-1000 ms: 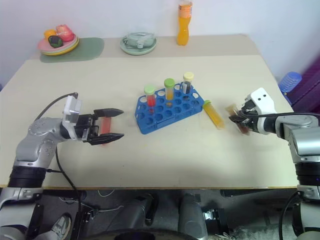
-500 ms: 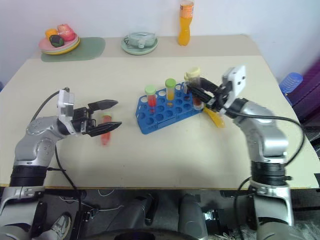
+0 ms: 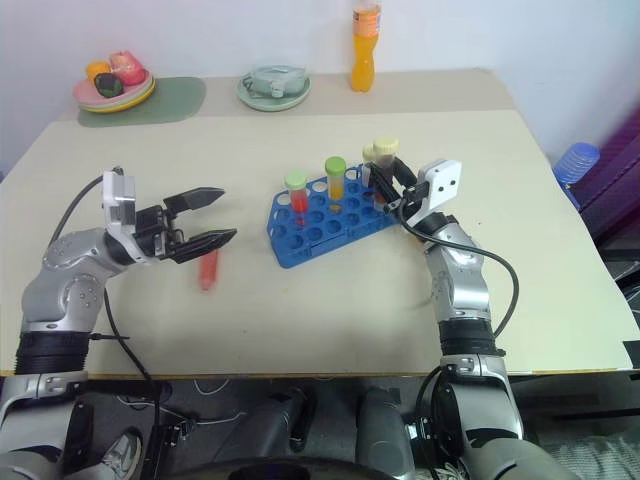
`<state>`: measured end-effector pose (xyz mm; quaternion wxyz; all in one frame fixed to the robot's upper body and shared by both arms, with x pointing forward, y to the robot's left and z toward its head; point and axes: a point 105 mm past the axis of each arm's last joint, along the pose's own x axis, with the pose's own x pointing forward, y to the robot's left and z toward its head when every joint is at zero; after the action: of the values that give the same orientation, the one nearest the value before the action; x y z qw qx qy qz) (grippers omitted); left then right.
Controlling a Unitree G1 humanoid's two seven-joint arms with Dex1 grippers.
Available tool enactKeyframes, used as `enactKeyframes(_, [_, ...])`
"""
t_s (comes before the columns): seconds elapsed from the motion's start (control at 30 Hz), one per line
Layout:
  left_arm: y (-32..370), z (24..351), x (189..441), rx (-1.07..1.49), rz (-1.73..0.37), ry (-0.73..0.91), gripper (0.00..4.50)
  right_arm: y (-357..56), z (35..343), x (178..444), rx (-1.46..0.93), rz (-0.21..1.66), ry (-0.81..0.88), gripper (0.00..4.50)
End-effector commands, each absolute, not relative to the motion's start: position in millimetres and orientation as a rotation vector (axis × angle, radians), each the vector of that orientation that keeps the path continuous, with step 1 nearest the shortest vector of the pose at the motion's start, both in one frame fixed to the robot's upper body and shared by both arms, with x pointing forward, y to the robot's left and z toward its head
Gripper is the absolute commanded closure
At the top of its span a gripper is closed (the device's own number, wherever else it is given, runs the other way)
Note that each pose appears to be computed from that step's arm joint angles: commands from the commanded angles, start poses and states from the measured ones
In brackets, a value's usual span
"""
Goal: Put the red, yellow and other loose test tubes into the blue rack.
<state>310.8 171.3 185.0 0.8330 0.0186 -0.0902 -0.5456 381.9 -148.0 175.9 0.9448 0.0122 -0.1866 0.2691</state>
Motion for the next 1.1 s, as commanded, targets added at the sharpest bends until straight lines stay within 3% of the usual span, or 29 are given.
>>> enactKeyframes(0.03, [171.7,197.8,307.9,0.058,-1.154,-0.236,0.0,-148.4,193.0,382.6,0.017,0.535,-0.458,3.24])
enactKeyframes(0.63, [169.7,200.2,306.4,0.067,-1.144,-0.233,0.0,-155.3,172.3,398.8,0.033,0.477,-0.418,3.24])
enactKeyframes(1.1, [168.4,199.7,305.6,0.067,-1.147,-0.231,0.0,-156.0,164.0,392.5,0.087,0.492,-0.425,3.24])
